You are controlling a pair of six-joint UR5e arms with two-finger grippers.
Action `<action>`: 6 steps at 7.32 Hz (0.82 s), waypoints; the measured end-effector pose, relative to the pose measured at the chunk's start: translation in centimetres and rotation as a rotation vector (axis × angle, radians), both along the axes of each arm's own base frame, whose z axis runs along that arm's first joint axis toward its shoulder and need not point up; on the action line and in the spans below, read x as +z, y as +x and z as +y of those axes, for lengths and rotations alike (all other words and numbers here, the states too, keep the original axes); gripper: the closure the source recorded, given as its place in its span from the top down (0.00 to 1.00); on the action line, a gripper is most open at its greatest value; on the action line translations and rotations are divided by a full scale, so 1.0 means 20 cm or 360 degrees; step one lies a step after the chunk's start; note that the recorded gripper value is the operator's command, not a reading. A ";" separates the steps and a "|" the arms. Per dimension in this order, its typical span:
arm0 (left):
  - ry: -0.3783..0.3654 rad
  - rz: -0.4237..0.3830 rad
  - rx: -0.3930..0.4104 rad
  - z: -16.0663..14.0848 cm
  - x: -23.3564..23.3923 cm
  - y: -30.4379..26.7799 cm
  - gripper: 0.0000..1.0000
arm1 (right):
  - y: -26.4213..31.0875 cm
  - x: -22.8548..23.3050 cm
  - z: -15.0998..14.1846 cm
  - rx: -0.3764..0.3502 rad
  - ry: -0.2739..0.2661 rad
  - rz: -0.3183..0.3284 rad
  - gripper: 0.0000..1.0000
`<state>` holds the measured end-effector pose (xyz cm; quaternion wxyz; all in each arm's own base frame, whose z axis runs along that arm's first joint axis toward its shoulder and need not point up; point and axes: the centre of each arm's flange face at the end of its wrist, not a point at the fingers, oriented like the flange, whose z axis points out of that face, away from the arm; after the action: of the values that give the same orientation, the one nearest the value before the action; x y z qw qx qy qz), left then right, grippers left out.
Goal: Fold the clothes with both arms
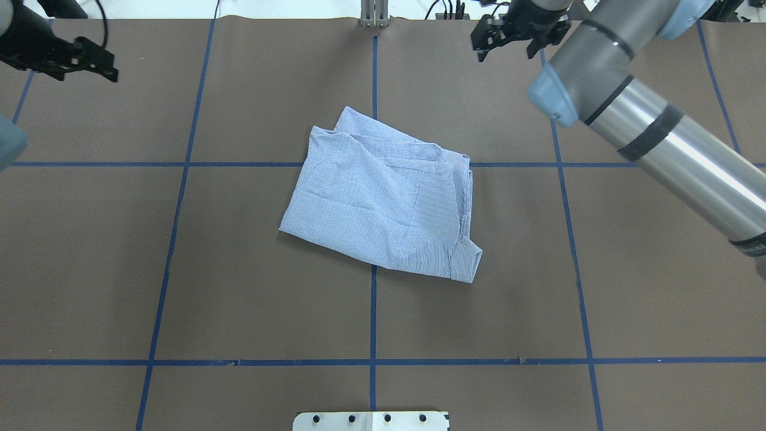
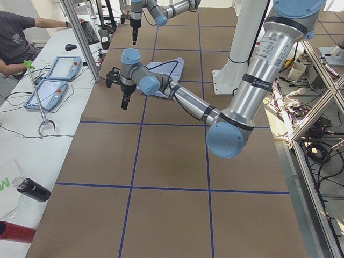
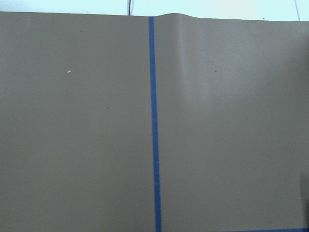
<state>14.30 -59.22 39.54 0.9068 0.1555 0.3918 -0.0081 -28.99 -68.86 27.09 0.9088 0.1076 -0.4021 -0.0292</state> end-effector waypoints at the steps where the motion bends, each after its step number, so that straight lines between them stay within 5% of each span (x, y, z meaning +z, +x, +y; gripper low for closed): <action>1: 0.0042 -0.0085 0.0032 0.06 0.19 -0.24 1.00 | 0.35 0.21 0.00 -0.0048 -0.0010 0.0000 1.00; 3: 0.0078 -0.0219 0.0076 0.19 0.55 -0.69 1.00 | 0.99 0.74 0.13 -0.0111 -0.0007 0.0000 1.00; 6: 0.0076 -0.0201 0.0169 0.43 1.04 -1.13 1.00 | 1.46 1.40 0.46 -0.0132 -0.0104 0.0043 1.00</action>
<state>-8.35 -50.61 60.24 0.9249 0.1564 0.3415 0.0593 0.26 -59.73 55.14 0.9152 0.0606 -0.3946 -0.0551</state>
